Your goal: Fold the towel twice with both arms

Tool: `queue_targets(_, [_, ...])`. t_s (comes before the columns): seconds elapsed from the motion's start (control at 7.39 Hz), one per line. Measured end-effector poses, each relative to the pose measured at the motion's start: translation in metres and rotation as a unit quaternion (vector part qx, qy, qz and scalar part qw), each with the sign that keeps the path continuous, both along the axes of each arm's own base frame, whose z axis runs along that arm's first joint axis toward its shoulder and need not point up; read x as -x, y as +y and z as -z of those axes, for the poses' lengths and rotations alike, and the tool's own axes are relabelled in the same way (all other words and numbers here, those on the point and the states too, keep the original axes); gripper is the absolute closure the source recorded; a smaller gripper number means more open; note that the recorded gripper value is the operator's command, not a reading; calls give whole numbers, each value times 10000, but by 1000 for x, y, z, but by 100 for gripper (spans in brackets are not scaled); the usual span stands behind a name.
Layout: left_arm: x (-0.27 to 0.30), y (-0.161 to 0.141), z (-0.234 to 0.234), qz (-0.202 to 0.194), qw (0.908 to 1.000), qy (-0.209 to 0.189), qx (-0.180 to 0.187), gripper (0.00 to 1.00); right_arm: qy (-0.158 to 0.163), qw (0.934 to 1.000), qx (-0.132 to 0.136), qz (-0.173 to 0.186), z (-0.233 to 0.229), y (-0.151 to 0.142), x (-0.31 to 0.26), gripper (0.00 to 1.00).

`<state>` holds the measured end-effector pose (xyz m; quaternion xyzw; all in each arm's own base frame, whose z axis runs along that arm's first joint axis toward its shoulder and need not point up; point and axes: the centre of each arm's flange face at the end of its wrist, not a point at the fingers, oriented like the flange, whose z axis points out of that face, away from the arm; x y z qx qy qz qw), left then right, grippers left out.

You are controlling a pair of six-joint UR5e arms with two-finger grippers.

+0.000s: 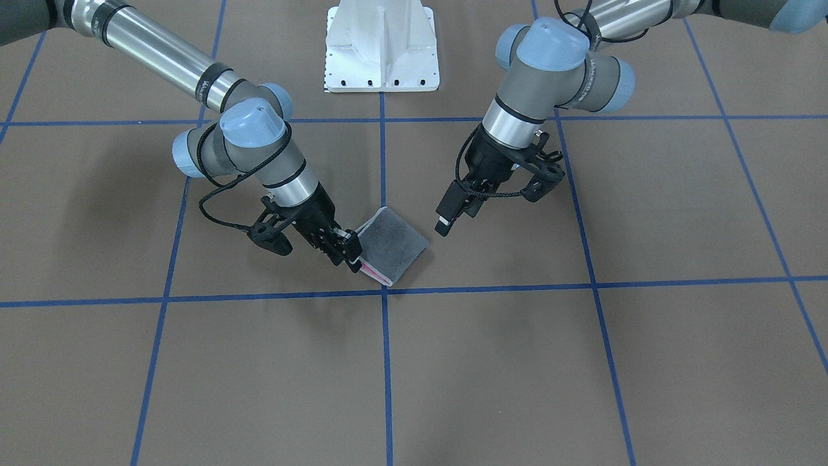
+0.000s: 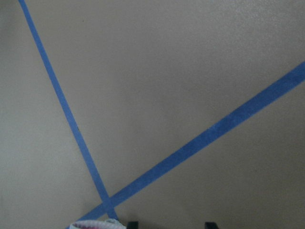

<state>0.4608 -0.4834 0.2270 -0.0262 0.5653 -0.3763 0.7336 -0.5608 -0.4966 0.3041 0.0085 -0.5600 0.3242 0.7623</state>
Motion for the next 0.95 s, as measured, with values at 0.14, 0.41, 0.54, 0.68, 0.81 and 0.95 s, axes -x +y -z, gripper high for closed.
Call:
queue_targets(0.14, [0, 0, 1, 0, 10000, 5, -4, 1, 66, 10000, 49, 7, 0, 0, 0, 45])
queue_targets(0.41, [0, 0, 1, 1, 10000, 9, -6, 1, 196, 9997, 138, 10, 3, 1, 0, 45])
queue_targets(0.54, [0, 0, 1, 1, 10000, 9, -7, 1, 217, 9996, 157, 14, 3, 2, 0, 45])
queue_targets(0.68, [0, 0, 1, 1, 10000, 8, -6, 1, 220, 9996, 182, 12, 3, 3, 1, 45])
queue_targets(0.81, [0, 0, 1, 1, 10000, 9, -6, 1, 206, 9996, 211, 11, 4, 4, 3, 45])
queue_targets(0.95, [0, 0, 1, 1, 10000, 9, -6, 1, 193, 9995, 231, 17, 5, 6, 5, 45])
